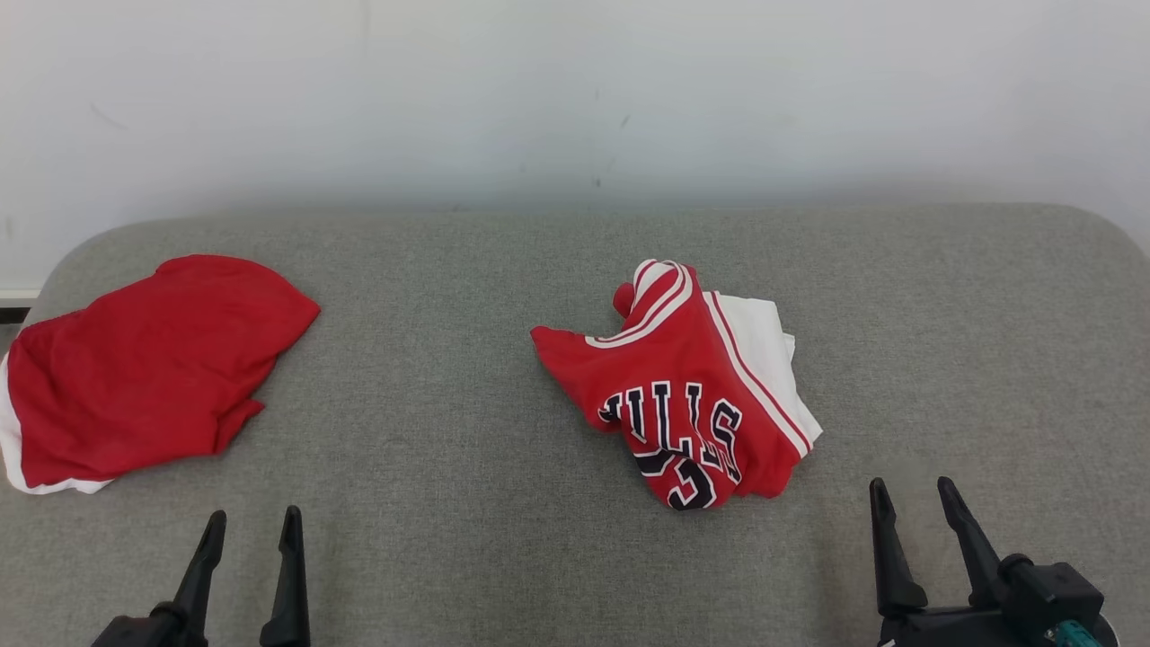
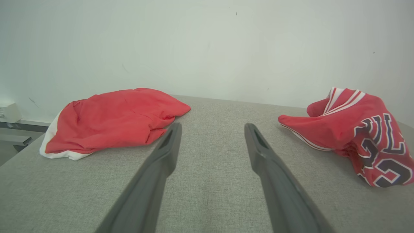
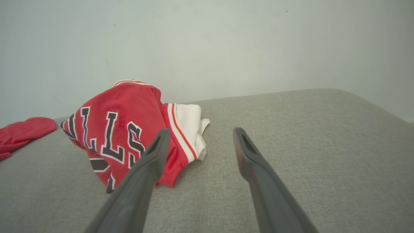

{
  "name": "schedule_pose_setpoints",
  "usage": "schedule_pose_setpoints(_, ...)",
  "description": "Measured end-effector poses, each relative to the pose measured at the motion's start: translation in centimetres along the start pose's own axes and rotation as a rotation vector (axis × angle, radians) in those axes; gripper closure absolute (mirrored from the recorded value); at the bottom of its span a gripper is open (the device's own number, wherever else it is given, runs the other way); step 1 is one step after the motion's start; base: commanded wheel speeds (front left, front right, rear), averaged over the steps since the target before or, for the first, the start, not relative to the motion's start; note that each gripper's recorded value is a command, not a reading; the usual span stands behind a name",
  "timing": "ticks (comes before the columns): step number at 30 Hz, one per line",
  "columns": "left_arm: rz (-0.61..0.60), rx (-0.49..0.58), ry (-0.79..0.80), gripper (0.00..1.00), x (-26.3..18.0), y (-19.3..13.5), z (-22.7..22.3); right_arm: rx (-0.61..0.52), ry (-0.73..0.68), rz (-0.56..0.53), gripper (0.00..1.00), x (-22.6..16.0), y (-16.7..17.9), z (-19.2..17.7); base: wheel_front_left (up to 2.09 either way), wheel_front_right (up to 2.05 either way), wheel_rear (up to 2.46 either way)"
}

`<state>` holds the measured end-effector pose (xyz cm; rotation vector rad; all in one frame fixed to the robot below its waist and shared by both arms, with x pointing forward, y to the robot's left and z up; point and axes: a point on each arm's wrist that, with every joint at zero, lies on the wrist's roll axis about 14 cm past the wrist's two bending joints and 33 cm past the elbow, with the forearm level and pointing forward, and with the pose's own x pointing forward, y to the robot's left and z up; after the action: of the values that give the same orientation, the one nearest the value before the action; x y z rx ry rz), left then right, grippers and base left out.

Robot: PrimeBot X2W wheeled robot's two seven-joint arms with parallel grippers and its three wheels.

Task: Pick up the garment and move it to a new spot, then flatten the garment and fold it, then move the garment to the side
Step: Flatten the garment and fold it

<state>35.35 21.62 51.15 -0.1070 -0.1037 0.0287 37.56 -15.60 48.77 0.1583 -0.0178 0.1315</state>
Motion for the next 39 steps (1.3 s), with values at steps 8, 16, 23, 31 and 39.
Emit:
schedule_pose_setpoints(8,-0.002,-0.016,-0.011,0.0,0.9,-0.4,0.2,-0.091,0.008,0.028,0.0,3.6,-1.3,1.0,0.0,0.0,0.0)
schedule_pose_setpoints(16,0.004,-0.026,0.0,0.0,1.7,-0.5,-0.3,-0.172,0.093,0.077,0.0,9.4,-1.5,0.6,0.0,0.0,0.0)
schedule_pose_setpoints(23,0.037,-0.044,0.027,0.0,2.0,0.3,-1.2,-0.193,0.241,0.107,0.0,14.1,-1.1,-2.7,0.0,0.0,0.0)
schedule_pose_setpoints(31,0.084,-0.045,0.066,0.0,2.0,1.8,-2.4,-0.148,0.423,0.128,0.54,15.8,0.1,-8.8,0.0,0.0,0.0)
schedule_pose_setpoints(39,0.107,-0.044,0.098,0.0,1.7,2.4,-3.4,-0.084,0.403,0.14,1.0,16.2,1.2,-10.1,0.0,0.0,0.0)
